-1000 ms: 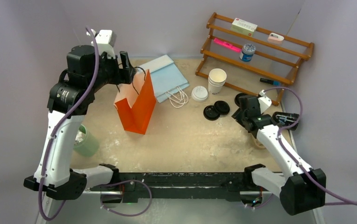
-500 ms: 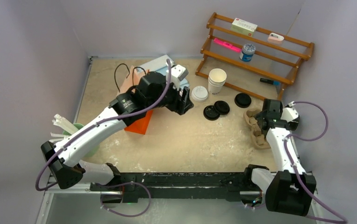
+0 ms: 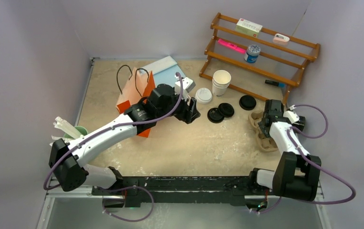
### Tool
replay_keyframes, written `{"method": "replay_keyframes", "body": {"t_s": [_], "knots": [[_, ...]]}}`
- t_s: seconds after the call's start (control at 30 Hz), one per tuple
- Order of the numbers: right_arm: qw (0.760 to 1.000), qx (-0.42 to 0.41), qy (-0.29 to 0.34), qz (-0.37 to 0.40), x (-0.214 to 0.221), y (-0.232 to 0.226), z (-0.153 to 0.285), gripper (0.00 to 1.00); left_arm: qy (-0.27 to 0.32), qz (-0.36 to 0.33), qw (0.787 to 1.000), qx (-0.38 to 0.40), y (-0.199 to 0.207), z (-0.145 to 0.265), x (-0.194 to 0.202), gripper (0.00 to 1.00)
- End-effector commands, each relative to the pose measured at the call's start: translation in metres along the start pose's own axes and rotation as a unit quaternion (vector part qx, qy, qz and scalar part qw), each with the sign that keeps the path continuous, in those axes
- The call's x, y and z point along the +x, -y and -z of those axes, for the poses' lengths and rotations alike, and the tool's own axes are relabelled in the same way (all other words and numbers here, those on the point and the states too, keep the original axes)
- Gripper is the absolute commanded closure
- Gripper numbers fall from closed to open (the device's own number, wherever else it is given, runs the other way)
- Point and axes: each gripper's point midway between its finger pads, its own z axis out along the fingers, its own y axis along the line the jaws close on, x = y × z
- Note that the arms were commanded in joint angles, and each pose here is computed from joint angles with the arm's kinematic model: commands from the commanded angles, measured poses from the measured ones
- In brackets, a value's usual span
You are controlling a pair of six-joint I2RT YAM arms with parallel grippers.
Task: Pack the takeout coffee
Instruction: Move the cup tray to the center of the board.
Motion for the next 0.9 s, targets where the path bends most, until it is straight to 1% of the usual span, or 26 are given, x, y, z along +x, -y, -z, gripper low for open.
{"method": "replay_keyframes", "body": {"t_s": [0.0, 0.07, 0.17, 0.23, 0.27, 0.3, 0.4, 0.47, 0.53, 0.6, 0.67, 0.77, 0.83, 0.87], "knots": [[1.000, -0.003, -0.021, -0.005, 0.003, -0.002, 0.007, 0.76, 0.018, 0.001, 1.000, 0.011, 0.003, -0.005, -0.003, 0.38], [0.999, -0.020, -0.018, 0.024, 0.000, -0.004, 0.012, 0.77, 0.012, 0.001, 1.000, 0.011, 0.002, -0.007, 0.002, 0.38], [0.996, -0.042, -0.041, 0.062, 0.008, -0.004, 0.021, 0.81, 0.004, 0.004, 1.000, 0.015, 0.002, -0.011, 0.009, 0.38], [0.993, -0.053, -0.053, 0.087, 0.012, -0.002, 0.028, 0.86, 0.000, 0.007, 1.000, 0.019, 0.002, -0.014, 0.014, 0.38], [0.992, -0.070, -0.058, 0.093, 0.014, -0.005, 0.032, 0.87, -0.001, 0.009, 1.000, 0.021, 0.002, -0.016, 0.016, 0.38], [0.987, -0.101, -0.069, 0.105, 0.019, -0.013, 0.038, 0.91, -0.002, 0.011, 1.000, 0.024, 0.003, -0.017, 0.017, 0.38], [0.972, -0.180, -0.089, 0.123, 0.026, -0.032, 0.058, 0.97, -0.005, 0.016, 0.999, 0.033, 0.005, -0.023, 0.022, 0.38], [0.956, -0.234, -0.092, 0.148, 0.028, -0.045, 0.075, 0.98, -0.007, 0.021, 0.999, 0.039, 0.006, -0.026, 0.025, 0.38], [0.931, -0.297, -0.106, 0.183, 0.037, -0.058, 0.093, 0.99, -0.007, 0.024, 0.999, 0.046, 0.007, -0.029, 0.029, 0.38], [0.906, -0.338, -0.126, 0.223, 0.054, -0.068, 0.108, 0.99, -0.006, 0.032, 0.998, 0.049, 0.007, -0.031, 0.033, 0.38], [0.888, -0.344, -0.140, 0.270, 0.075, -0.074, 0.117, 0.99, -0.002, 0.041, 0.998, 0.050, 0.006, -0.034, 0.038, 0.39], [0.854, -0.360, -0.172, 0.335, 0.114, -0.081, 0.131, 0.99, 0.005, 0.056, 0.997, 0.054, 0.004, -0.039, 0.045, 0.40], [0.841, -0.354, -0.177, 0.369, 0.134, -0.081, 0.135, 0.95, -0.002, 0.065, 0.996, 0.053, 0.003, -0.042, 0.053, 0.40], [0.839, -0.348, -0.176, 0.379, 0.139, -0.080, 0.135, 0.92, -0.007, 0.068, 0.996, 0.051, 0.001, -0.044, 0.059, 0.41]]}}
